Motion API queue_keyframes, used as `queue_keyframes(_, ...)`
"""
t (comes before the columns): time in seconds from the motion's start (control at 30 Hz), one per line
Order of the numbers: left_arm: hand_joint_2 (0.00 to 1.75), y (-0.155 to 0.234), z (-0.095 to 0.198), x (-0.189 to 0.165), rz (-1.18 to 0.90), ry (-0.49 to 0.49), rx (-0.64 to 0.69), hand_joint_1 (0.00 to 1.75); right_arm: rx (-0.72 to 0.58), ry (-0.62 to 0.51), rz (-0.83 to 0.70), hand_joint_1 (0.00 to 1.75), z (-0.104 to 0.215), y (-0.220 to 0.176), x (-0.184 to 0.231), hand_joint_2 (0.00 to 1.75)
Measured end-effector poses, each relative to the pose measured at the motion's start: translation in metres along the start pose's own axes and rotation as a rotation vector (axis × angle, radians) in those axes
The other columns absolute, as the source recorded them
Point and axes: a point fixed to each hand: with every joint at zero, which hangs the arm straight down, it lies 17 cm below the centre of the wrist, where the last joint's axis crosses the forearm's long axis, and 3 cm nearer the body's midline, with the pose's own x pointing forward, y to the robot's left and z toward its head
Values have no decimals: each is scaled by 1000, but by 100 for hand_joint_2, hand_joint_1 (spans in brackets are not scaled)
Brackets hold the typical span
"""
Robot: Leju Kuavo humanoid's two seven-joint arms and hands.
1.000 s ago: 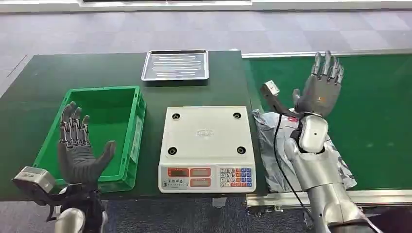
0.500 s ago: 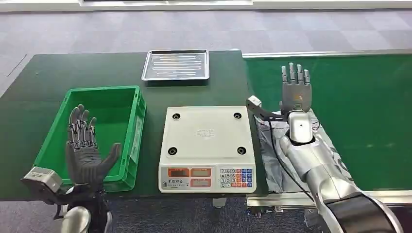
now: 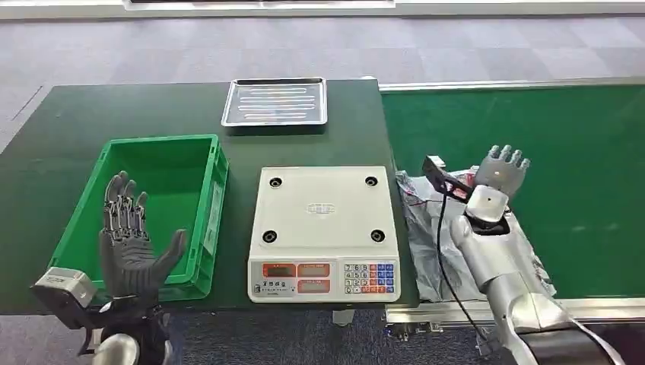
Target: Moved the parcel from conveyor to table for the left to box.
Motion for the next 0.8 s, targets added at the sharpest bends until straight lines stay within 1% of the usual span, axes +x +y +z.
queue_keyframes(0.07,175,-1,0,0,-2,2,-8,0,70,-104,-136,0,13,23,22,175)
queue_keyframes(0.17,175,-2,-1,0,2,1,-14,0,152,-230,-325,0,38,52,52,175)
queue_keyframes(0.3,175,-2,-4,2,4,-6,-16,0,222,-317,-476,0,73,80,82,175)
queue_keyframes(0.43,175,-1,-6,3,6,-6,-19,0,258,-336,-534,0,99,98,96,175)
queue_keyframes(0.6,175,-1,-8,4,6,-10,-19,0,281,-342,-573,0,111,103,104,175)
queue_keyframes(0.7,175,-1,-11,5,6,-6,-20,0,304,-338,-571,0,125,110,111,175)
queue_keyframes(0.8,175,0,-14,5,6,-4,-19,0,276,-298,-549,0,130,111,109,175)
